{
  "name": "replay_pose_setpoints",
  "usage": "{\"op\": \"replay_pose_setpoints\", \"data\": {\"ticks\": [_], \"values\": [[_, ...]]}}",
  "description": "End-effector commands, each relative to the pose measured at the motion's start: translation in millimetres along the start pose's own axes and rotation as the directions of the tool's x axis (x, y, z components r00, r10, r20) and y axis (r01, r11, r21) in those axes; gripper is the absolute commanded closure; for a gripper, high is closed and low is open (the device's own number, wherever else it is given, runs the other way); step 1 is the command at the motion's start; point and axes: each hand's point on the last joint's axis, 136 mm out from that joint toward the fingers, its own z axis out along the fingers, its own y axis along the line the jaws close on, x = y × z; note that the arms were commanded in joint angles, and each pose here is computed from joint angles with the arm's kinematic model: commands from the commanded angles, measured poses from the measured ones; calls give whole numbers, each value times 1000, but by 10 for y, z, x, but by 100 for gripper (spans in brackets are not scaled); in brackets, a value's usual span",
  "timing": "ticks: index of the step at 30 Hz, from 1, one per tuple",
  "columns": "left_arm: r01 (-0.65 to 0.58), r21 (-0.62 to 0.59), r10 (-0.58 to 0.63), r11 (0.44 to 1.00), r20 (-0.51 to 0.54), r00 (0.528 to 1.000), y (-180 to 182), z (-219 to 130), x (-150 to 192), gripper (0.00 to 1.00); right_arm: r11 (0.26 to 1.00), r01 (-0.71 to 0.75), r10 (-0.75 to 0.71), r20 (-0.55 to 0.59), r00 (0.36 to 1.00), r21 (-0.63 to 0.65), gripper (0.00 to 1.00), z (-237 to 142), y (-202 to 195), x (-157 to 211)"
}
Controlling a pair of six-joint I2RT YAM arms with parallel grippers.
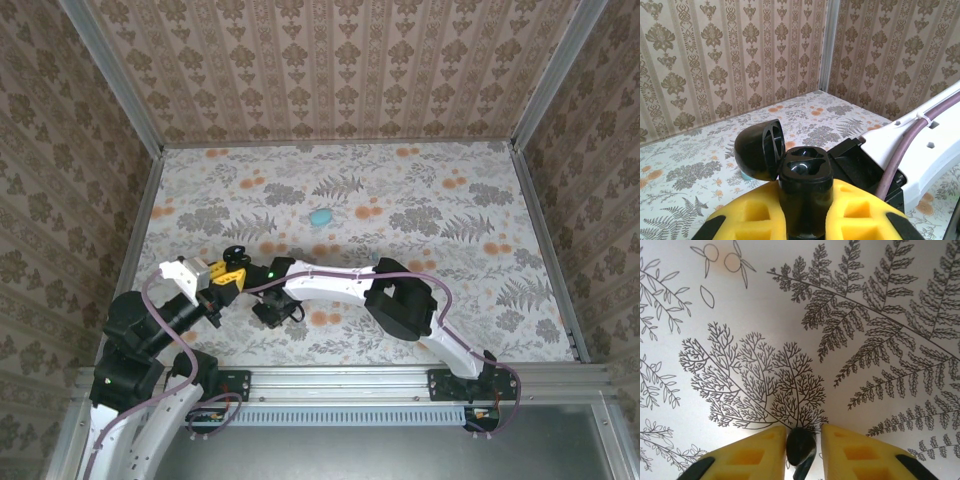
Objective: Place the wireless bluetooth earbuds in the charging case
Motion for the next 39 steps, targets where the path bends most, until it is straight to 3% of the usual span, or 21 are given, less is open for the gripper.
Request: {"op": "replay_pose_setpoints", "data": {"ticks": [1,8,17,25,31,39], "values": [[-10,-13,10,1000,11,1000,11,-27,-8,100,999,29,-28,-18,999,42,79,14,-38,33],[11,-1,-11,1000,16,1000,8,6,11,100,997,23,-26,34,999,79,86,-201,-186,-37],[62,67,-65,996,44,997,-27,157,-18,100,980,-201,198,213,957,-4,87,-753,-810,-91],[121,143,-132,982,69,989,5,446,23,100,931,-348,360,427,829,-109,91,-1642,-1408,26],[127,166,-141,978,81,987,51,694,118,100,941,-329,315,574,756,-82,90,-2365,-1564,122],[60,240,-76,969,58,995,-215,1069,190,100,953,-261,286,741,607,-155,90,-3126,-1526,204]]}}
